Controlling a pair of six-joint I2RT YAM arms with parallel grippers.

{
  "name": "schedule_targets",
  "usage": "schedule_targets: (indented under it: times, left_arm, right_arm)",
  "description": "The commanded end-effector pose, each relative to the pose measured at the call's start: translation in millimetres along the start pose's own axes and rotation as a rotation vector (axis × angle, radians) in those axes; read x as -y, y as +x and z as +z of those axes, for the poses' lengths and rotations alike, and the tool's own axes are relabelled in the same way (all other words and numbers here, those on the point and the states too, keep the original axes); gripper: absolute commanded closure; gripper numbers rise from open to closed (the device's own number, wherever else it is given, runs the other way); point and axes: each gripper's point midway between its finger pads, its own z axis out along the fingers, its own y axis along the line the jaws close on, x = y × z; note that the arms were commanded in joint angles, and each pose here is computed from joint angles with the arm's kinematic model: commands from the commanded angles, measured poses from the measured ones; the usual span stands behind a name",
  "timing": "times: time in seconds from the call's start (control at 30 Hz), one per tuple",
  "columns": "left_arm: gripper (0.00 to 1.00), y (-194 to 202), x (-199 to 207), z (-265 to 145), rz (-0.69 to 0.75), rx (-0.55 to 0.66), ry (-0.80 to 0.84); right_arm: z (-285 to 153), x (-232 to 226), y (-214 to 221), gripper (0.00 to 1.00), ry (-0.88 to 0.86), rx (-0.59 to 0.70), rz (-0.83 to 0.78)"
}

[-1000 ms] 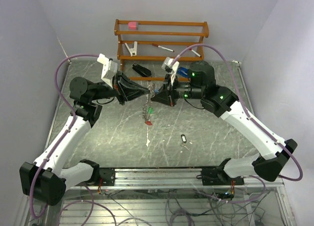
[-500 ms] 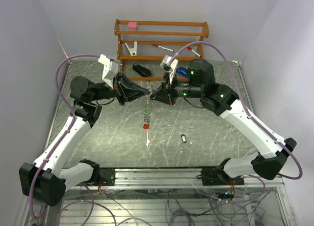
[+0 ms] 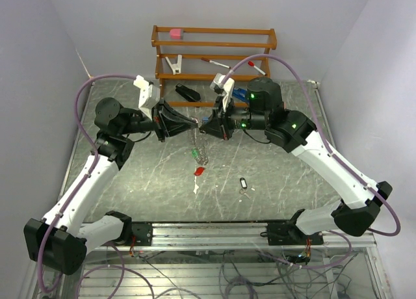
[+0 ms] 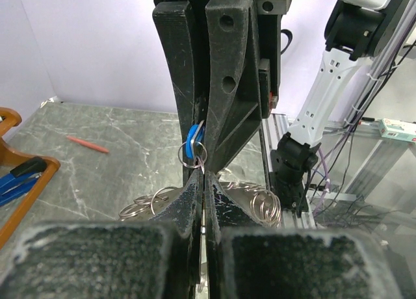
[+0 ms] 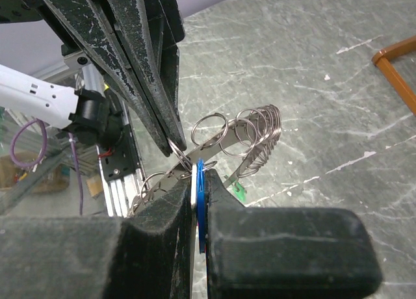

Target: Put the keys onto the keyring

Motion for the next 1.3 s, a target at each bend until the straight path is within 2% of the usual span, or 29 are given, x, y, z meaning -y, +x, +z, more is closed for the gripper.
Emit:
schedule_targets:
  times: [0.0,0.27,0.77,1.27]
  left_arm:
    - [0.93,-9.5,4.5,-1.9,0.073,-0.004,0.007]
    - [0.93,-5.3,2.3,-2.5,0.07,-0.015,0.0]
    - [0.93,-31.4,17.5,-0.8,0.076,0.079,0.041]
    - [0.93,-0.6,0.0,-3.8,0.079,0.009,-0.023]
  right_arm:
    - [-14.9,-3.9,-19.3,1.0,0.024,0.045,-0.038]
    - [-11.4,-4.8,-19.5,1.0,0.008,0.019,-0.045]
    - [-4.7,-5.1,-10.4,1.0,-0.014,-0.017,-0.03]
    - [-3.7,-13.7,-21.6,1.0,-0.027,-0.012,-0.034]
